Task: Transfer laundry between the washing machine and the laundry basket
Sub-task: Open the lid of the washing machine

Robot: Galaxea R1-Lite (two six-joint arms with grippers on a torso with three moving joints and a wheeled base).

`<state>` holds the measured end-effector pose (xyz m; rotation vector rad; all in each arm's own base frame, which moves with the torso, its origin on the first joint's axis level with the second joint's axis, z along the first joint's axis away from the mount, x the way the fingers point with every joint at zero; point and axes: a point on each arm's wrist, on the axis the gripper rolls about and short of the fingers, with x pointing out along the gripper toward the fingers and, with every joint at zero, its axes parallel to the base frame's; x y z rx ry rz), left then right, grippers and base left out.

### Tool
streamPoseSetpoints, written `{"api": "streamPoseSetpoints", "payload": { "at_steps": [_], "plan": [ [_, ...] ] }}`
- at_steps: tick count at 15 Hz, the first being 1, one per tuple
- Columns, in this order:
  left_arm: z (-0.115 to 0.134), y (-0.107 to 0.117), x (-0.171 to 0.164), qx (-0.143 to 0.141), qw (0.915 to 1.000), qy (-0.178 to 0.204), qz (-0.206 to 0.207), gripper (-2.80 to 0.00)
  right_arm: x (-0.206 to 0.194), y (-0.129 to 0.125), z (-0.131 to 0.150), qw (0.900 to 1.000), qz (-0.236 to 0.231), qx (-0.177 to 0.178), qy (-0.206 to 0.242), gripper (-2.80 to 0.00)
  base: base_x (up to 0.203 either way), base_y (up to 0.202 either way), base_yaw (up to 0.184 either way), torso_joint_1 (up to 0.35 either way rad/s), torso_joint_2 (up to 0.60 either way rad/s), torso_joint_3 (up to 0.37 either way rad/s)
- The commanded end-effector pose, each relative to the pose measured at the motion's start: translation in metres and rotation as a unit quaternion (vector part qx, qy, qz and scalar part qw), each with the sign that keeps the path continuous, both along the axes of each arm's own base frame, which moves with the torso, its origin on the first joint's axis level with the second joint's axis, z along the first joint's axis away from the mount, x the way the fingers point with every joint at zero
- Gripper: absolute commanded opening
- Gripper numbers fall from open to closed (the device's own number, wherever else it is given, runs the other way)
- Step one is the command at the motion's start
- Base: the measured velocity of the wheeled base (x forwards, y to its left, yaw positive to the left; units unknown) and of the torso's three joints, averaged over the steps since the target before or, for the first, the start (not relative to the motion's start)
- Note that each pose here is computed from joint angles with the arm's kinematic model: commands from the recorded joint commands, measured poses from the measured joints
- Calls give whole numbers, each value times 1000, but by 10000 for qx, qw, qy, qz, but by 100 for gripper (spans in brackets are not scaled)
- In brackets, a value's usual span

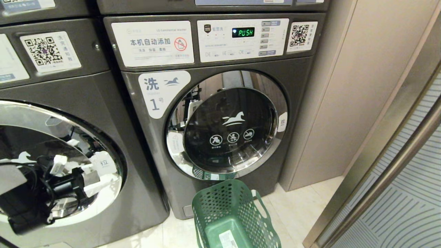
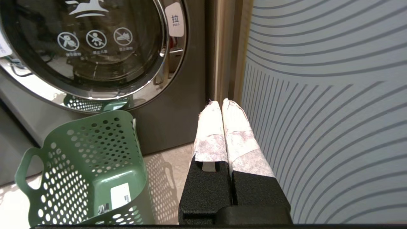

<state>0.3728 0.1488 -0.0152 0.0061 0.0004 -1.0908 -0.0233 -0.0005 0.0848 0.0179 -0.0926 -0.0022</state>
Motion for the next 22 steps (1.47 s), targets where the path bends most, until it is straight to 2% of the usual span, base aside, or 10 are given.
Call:
{"api": "streamPoseSetpoints", "payload": {
  "at_steps": [1, 6, 11, 13, 15, 16, 17, 19, 20, 22],
  "plan": [
    [6, 10, -8, 32, 9999, -64, 147, 0, 3, 0, -9, 9999, 0, -1, 171, -280, 0, 0, 0, 0, 0, 0],
    [14, 70, -57, -9, 9932, 24, 1163, 0, 3, 0, -9, 9999, 0, -1, 171, -280, 0, 0, 0, 0, 0, 0],
    [21, 141, -119, 27, 9724, -35, 2333, 0, 3, 0, -9, 9999, 0, -1, 171, -280, 0, 0, 0, 0, 0, 0],
    [50, 155, -144, 166, 9626, -199, 2697, 0, 3, 0, -9, 9999, 0, -1, 171, -280, 0, 0, 0, 0, 0, 0],
    [104, 155, -183, 460, 9478, -502, 3114, 0, 3, 0, -9, 9999, 0, -1, 171, -280, 0, 0, 0, 0, 0, 0],
    [134, 148, -209, 640, 9364, -657, 3387, 0, 3, 0, -9, 9999, 0, -1, 171, -280, 0, 0, 0, 0, 0, 0],
    [168, 136, -243, 853, 9193, -808, 3755, 0, 3, 0, -9, 9999, 0, -1, 171, -280, 0, 0, 0, 0, 0, 0],
    [233, 97, -308, 1301, 8743, -1029, 4563, 0, 3, 0, -9, 9999, 0, -1, 171, -280, 0, 0, 0, 0, 0, 0],
    [264, 66, -333, 1486, 8468, -1108, 4985, 0, 3, 0, -9, 9999, 0, -1, 171, -280, 0, 0, 0, 0, 0, 0],
    [313, -2, -356, 1359, 7752, -1439, 6000, 0, 3, 0, -9, 9999, 0, -1, 171, -280, 0, 0, 0, 0, 0, 0]
  ]
}}
